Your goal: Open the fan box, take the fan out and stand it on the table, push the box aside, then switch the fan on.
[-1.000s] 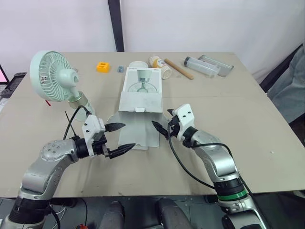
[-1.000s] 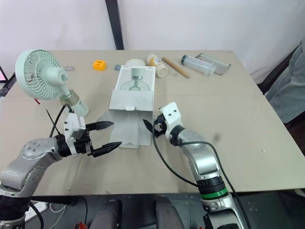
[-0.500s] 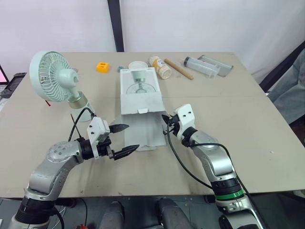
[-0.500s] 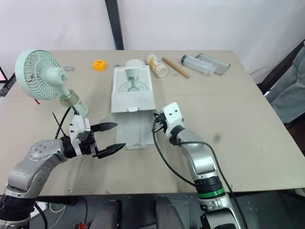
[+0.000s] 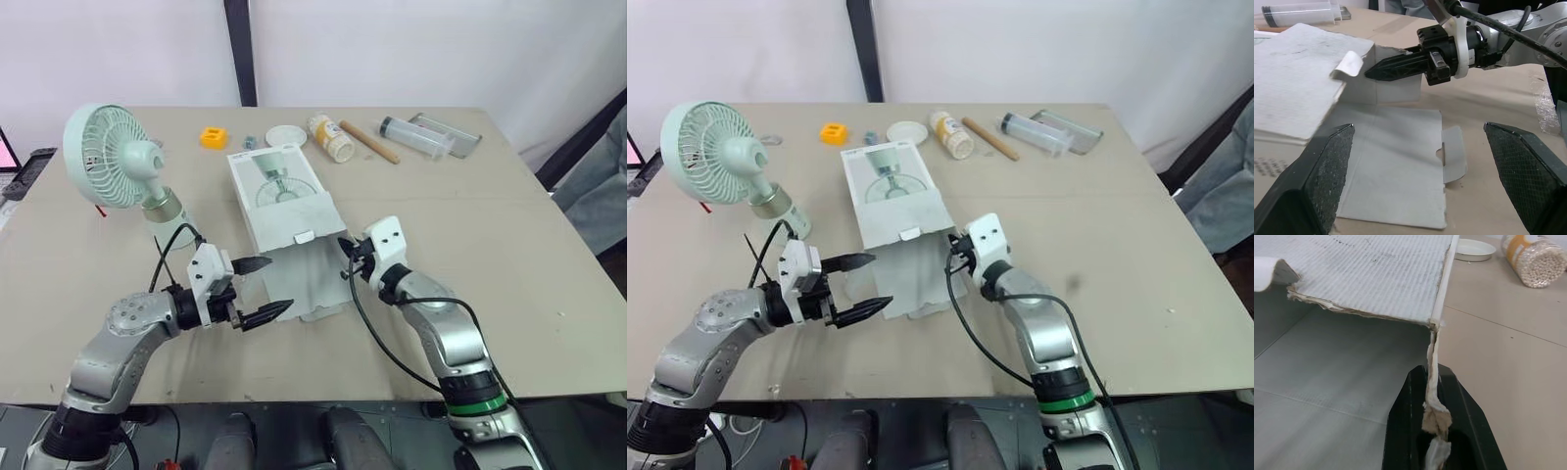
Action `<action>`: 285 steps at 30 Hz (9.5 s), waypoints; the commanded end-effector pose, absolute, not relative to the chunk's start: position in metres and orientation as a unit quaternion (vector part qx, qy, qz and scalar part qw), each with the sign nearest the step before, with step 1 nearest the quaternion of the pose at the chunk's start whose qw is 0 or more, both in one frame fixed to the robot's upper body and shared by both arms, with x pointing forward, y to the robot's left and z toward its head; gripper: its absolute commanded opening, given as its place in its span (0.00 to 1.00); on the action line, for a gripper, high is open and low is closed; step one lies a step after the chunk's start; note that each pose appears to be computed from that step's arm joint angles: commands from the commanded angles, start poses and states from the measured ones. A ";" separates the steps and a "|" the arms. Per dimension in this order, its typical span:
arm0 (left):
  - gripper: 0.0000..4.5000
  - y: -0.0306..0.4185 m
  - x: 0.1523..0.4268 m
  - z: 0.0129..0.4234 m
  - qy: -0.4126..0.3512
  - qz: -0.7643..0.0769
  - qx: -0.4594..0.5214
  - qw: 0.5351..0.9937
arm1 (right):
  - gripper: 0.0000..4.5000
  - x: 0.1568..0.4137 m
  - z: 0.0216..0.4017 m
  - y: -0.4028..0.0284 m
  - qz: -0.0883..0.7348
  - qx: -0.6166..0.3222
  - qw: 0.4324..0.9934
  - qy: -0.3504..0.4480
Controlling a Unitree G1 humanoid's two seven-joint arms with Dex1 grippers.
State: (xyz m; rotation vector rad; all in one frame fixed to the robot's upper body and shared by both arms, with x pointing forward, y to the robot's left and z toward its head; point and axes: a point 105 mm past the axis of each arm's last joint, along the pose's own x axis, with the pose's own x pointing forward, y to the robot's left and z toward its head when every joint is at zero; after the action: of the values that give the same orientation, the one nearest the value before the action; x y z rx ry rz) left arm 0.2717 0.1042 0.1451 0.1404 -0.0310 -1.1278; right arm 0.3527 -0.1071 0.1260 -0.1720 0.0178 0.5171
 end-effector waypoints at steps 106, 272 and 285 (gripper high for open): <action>1.00 0.104 0.300 0.162 -0.040 -0.461 0.018 0.886 | 0.99 0.281 0.170 -0.131 0.462 -0.058 0.881 -0.085; 0.41 0.091 0.312 0.224 -0.136 -0.426 0.051 0.893 | 0.52 0.327 0.199 -0.055 0.364 -0.016 0.929 -0.060; 0.41 0.090 0.313 0.224 -0.138 -0.422 0.051 0.895 | 0.52 0.329 0.196 -0.057 0.360 -0.017 0.931 -0.054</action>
State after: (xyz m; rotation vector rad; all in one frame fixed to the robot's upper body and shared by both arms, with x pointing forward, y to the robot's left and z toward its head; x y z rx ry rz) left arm 0.3166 0.0964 0.2142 0.0895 -0.2392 -0.8521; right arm 0.3310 -0.0557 0.1850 -0.0405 -0.0612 0.7331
